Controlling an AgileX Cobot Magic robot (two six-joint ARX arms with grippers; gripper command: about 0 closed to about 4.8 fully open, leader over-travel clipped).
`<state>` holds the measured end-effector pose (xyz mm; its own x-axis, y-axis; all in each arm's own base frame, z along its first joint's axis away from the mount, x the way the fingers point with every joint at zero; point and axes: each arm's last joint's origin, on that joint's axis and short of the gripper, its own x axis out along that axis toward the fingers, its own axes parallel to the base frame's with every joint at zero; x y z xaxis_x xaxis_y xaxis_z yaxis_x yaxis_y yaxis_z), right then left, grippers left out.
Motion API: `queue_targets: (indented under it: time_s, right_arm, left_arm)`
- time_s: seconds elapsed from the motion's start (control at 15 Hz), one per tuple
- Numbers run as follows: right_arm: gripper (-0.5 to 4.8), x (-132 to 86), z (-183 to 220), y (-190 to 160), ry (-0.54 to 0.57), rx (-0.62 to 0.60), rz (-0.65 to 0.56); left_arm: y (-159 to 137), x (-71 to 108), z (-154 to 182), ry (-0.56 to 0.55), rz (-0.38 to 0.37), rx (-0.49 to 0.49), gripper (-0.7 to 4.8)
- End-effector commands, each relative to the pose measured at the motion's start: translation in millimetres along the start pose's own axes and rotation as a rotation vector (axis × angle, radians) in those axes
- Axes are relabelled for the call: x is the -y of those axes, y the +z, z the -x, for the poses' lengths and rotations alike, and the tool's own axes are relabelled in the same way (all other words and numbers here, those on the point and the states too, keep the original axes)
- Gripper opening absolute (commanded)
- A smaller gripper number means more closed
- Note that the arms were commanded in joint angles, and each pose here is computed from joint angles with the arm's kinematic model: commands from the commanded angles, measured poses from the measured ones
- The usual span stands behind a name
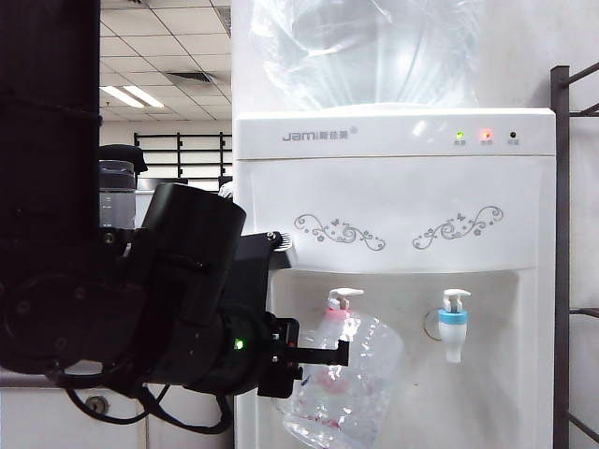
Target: Pick up the plastic mug from the left desk, go to the hot water outlet of the water dispenser, press the vertical switch to get some water, then put the mug back on the desk.
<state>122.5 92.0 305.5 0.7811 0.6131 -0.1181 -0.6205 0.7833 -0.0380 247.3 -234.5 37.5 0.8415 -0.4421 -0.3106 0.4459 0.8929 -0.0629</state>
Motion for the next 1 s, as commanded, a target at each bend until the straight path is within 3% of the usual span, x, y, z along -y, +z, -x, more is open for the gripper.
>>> queue_targets:
  time_s: [0.07,0.53,0.87,1.0]
  right_arm:
    - [-0.05,0.2,0.5,1.8,-0.002,0.014,-0.005]
    - [-0.05,0.2,0.5,1.8,-0.002,0.014,-0.005]
    - [-0.05,0.2,0.5,1.8,-0.002,0.014,-0.005]
    - [-0.05,0.2,0.5,1.8,-0.002,0.014,-0.005]
  left_arm:
    - [17.0,4.3,-0.9,-0.037,0.046,0.121,-0.05]
    - [15.5,4.3,-1.1,-0.043,0.036,0.103,-0.05]
    - [25.8,5.5,0.6,-0.052,-0.025,0.21,-0.05]
    - [29.3,5.5,1.4,-0.045,-0.015,0.247,-0.05]
